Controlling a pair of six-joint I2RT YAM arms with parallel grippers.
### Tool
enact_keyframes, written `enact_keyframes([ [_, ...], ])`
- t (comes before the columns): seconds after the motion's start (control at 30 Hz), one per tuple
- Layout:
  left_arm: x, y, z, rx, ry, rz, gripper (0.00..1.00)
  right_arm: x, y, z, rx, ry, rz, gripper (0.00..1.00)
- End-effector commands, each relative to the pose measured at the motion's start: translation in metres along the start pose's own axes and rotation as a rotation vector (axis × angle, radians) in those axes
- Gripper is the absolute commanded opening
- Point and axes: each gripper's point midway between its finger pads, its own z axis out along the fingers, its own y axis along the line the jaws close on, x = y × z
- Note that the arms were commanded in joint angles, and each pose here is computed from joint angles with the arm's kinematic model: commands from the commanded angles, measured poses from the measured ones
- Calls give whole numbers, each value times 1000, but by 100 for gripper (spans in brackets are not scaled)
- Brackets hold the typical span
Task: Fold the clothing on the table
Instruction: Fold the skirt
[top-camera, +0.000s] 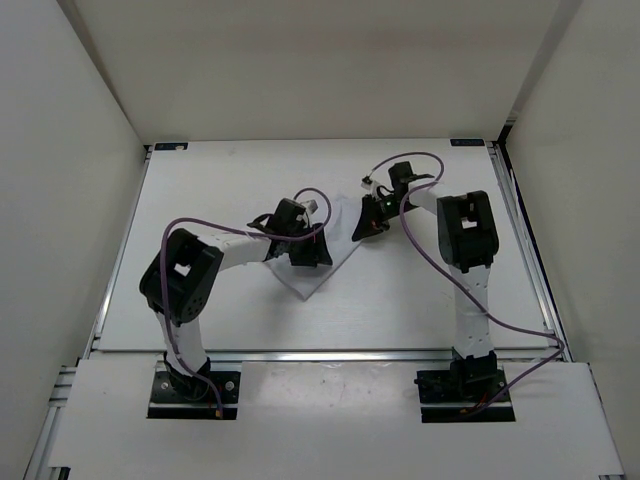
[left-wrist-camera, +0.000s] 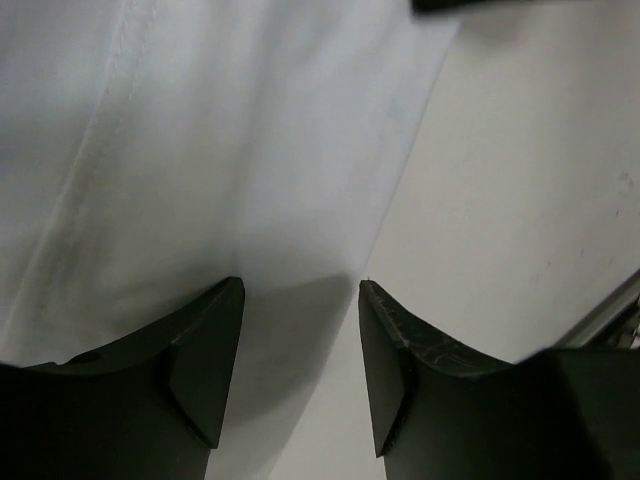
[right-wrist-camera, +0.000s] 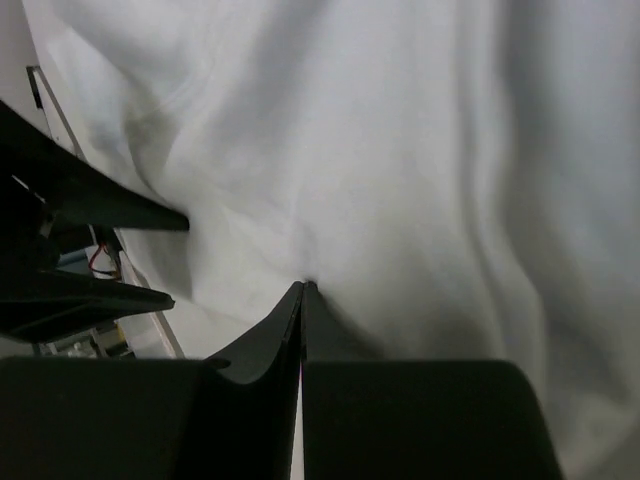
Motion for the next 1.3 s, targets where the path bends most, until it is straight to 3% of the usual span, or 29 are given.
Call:
enact_keyframes([
  [0.0, 32, -3, -18, 30, 60, -30, 60, -7, -28, -13, 103, -43, 84, 0],
  [0.17, 52, -3, -32, 54, 57, -49, 53, -4, -49, -40, 140, -82, 194, 0],
  [0.27, 36, -19, -40, 70, 22, -2, 54, 4, -59, -53, 196, -84, 206, 0],
  [0.33, 5, -52, -56, 119, -48, 71, 54, -6, -47, -66, 175, -120, 149, 1],
  [0.43, -27, -70, -86, 115, -140, 119, 46, -15, -14, -78, 79, -143, 20, 2],
  [0.5, -44, -60, -105, 74, -218, 94, 44, -14, 13, -77, 8, -98, -97, 4],
  [0.6, -46, -7, -121, -51, -278, 22, 41, 1, 38, -59, -45, 23, -189, 11],
  [0.7, -28, 42, -120, -158, -230, -24, 36, 12, 51, -59, -108, 43, -191, 28],
  [0.73, -20, 58, -117, -208, -208, -33, 35, 14, 51, -58, -116, 46, -180, 29],
  [0.8, -4, 78, -111, -278, -163, -13, 32, 23, 58, -63, -171, 43, -155, 40],
  [0.9, -1, 90, -101, -327, -155, 19, 31, 41, 67, -71, -228, 56, -127, 46],
  [0.97, -6, 86, -91, -305, -164, 25, 30, 54, 77, -74, -265, 62, -106, 41],
  [1.13, -17, 64, -67, -227, -161, 76, 30, 88, 75, -71, -177, 146, -97, 3],
  [1.27, 4, 60, -47, -197, -70, 98, 29, 88, 83, -74, -157, 131, -111, 0],
])
